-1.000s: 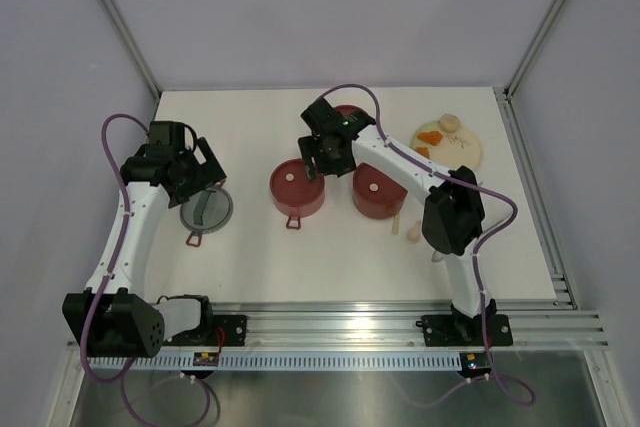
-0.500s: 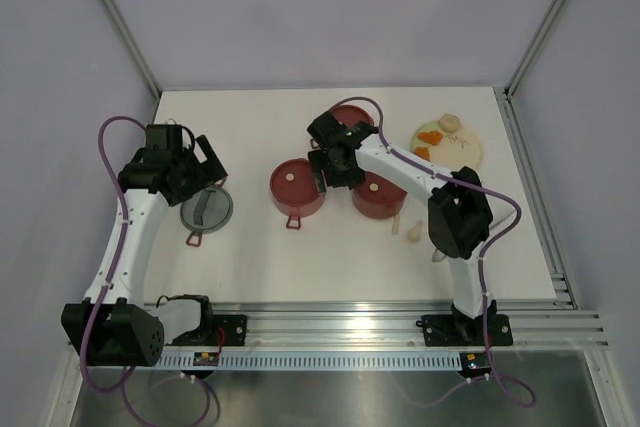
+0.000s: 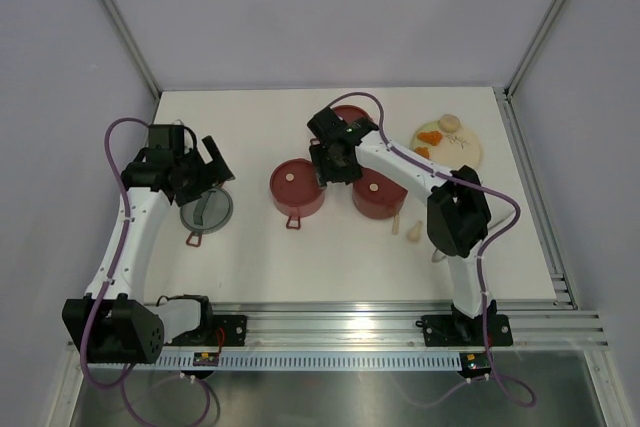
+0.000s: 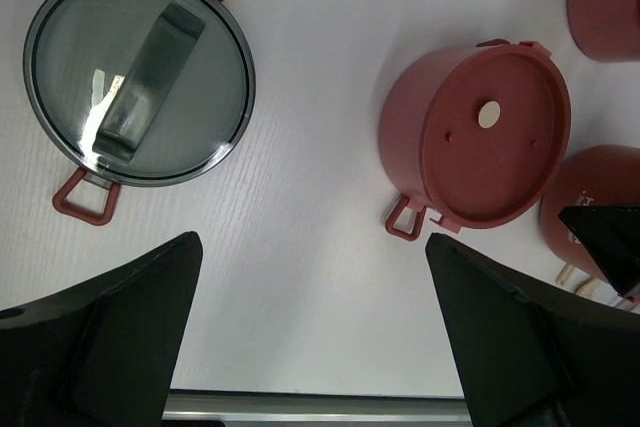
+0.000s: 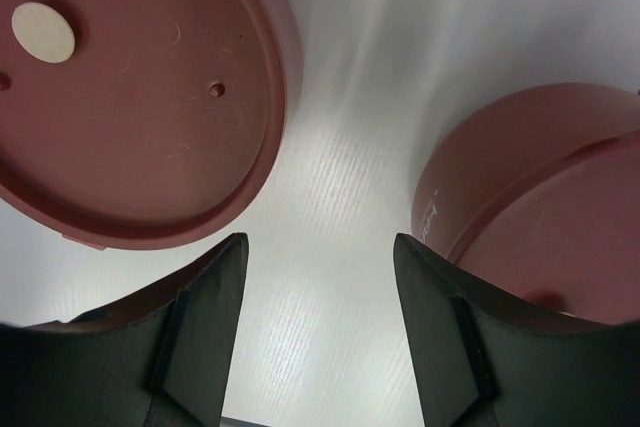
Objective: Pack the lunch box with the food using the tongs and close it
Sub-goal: Adjust the packing box at the center of the board.
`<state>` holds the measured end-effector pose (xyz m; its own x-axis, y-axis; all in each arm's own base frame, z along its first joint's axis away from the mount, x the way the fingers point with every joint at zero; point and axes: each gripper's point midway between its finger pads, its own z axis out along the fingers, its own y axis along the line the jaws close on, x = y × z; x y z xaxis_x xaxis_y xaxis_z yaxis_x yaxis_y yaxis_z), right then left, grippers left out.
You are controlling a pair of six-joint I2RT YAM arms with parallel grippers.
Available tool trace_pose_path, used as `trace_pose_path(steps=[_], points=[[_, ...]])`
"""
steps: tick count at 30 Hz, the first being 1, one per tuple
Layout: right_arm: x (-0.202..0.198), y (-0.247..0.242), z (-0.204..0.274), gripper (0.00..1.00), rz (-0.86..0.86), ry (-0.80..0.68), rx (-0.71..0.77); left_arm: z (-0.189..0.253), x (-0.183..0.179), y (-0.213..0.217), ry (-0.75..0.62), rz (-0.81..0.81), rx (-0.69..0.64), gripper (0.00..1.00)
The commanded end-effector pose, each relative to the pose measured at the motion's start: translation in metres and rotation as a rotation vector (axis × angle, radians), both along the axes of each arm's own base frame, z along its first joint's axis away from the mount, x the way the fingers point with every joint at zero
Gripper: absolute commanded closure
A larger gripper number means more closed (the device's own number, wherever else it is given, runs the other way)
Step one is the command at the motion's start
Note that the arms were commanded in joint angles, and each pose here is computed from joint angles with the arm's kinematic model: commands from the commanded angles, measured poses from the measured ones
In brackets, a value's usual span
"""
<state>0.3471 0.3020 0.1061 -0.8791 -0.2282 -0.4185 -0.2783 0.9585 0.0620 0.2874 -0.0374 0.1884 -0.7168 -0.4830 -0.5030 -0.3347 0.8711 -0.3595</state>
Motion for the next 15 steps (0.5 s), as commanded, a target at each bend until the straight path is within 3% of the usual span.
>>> trace_pose_path(steps=[1,15], points=[[-0.001,0.012,0.003,0.33,0.028,-0.018,-0.016,0.024,0.014,-0.005,-0.070,-0.037,-0.011,0.01],[-0.004,0.108,-0.011,0.32,0.165,0.054,0.199,0.029,0.017,-0.013,-0.075,-0.036,-0.071,0.02]])
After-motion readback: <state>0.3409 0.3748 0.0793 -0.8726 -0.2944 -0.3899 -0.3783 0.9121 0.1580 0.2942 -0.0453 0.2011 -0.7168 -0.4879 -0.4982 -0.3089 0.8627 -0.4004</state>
